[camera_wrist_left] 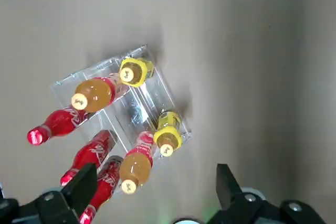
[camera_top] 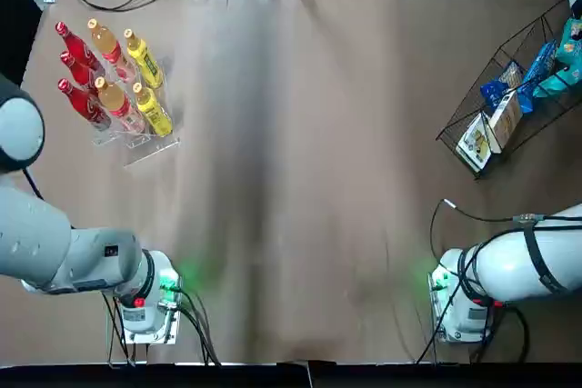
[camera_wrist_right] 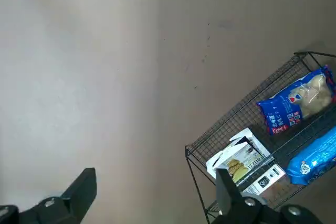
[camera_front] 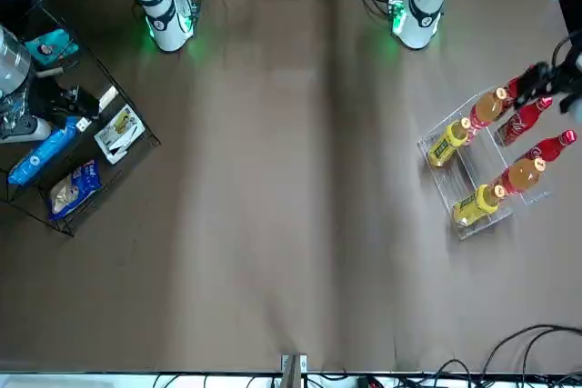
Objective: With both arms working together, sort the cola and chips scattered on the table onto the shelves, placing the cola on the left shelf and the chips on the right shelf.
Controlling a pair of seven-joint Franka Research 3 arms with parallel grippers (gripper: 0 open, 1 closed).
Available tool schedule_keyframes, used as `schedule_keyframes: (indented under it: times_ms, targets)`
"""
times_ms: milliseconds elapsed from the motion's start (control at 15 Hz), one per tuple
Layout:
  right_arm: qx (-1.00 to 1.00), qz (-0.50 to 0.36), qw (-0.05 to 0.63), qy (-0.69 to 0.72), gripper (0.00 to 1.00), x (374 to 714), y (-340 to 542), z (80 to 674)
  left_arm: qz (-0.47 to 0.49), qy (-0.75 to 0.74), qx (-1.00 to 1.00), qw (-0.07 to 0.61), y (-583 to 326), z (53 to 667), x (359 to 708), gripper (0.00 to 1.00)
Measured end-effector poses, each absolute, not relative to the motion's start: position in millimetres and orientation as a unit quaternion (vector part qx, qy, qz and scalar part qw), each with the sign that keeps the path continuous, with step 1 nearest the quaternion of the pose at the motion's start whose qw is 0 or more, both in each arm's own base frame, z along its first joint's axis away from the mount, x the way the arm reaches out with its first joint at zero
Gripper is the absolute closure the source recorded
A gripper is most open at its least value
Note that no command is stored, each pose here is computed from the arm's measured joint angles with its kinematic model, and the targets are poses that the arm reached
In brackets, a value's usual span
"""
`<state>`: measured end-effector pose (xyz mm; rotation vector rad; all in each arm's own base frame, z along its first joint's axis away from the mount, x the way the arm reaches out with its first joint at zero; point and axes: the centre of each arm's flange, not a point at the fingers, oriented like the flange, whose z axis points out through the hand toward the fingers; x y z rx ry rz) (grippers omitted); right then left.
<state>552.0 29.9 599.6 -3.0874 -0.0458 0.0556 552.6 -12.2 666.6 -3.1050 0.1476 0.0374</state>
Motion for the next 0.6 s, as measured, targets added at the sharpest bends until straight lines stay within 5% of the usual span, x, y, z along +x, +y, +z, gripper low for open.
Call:
schedule_keyframes:
  times_ms: [600]
  targets:
    - [-0.999,0.031,0.026,-0.013,0.00,549,28,597,0.017,0.050,-0.998,0.018,-22,668,537,0.00]
